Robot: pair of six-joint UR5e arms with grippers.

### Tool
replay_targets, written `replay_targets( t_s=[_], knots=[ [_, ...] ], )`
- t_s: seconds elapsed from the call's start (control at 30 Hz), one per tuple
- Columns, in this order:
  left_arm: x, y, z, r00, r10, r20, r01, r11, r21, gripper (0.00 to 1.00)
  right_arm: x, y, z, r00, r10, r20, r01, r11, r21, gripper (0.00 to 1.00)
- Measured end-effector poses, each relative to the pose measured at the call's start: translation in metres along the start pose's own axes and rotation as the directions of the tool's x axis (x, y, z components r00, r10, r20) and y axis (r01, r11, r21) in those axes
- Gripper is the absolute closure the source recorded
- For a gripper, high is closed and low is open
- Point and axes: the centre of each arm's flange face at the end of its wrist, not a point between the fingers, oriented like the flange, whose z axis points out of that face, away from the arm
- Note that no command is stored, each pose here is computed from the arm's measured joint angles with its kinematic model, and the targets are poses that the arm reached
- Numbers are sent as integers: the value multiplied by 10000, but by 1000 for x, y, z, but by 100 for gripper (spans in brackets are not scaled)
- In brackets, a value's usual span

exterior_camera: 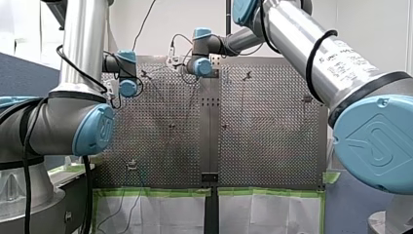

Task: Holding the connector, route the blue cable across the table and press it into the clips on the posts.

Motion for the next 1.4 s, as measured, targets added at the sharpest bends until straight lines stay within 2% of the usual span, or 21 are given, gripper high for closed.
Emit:
replay_targets(
  t_s=[0.23,0.27,0.3,0.33,0.37,0.4,0.43,0.47,0.5,0.53,0.57,0.73,0.87,1.0,1.13,1.3,1.4],
  knots=[
    [2,2,2,9998,-208,-3,208,9998,-26,100,7,2,3,9999,-15,-128,15,10000,-24,100],
    [2,2,2,9996,-268,-21,268,9996,-38,92,7,2,3,9999,-14,-124,14,10000,-23,100],
    [2,3,2,9994,-332,-56,332,9994,-64,92,6,1,2,9999,-11,-108,11,10000,-19,100],
    [3,3,1,9991,-421,-110,419,9990,-124,80,6,1,2,10000,-7,-83,7,10000,-14,100],
    [3,4,1,9987,-484,-149,482,9987,-182,62,4,0,2,10000,-1,-49,1,10000,-8,100],
    [3,5,0,9983,-549,-197,544,9982,-253,62,2,-1,2,10000,6,5,-6,10000,-1,100],
    [4,6,-1,9976,-635,-269,625,9974,-354,40,0,-2,1,10000,11,51,-11,10000,4,100],
    [5,7,-2,9970,-701,-328,686,9967,-440,24,-2,-3,1,9999,16,99,-16,10000,7,100],
    [5,8,-3,9964,-763,-380,743,9959,-524,24,-5,-4,1,9999,23,164,-23,10000,12,100],
    [6,9,-5,9955,-833,-456,803,9947,-636,8,-8,-4,1,9998,28,222,-29,10000,16,100],
    [7,10,-7,9949,-870,-518,832,9939,-721,0,-12,-5,1,9996,34,285,-35,10000,21,100],
    [8,13,-24,9922,-875,-885,769,9902,-1163,0,-33,-6,0,9976,65,683,-60,10000,-67,100],
    [5,13,-41,9887,-884,-1210,735,9897,-1228,0,-51,-3,-1,9954,81,953,-56,9997,-258,100],
    [3,10,-58,9827,-937,-1595,780,9917,-1021,0,-71,3,-2,9926,94,1213,-28,9985,-544,100],
    [0,4,-76,9755,-1045,-1935,936,9935,-648,0,-89,11,-4,9887,106,1494,11,9970,-778,100],
    [1,-5,-86,9687,-1072,-2238,1050,9942,-215,0,-106,18,-9,9835,122,1804,49,9955,-944,100],
    [1,-8,-88,9666,-1119,-2306,1128,9936,-94,0,-114,24,-12,9804,133,1967,69,9948,-1018,100]
  ],
)
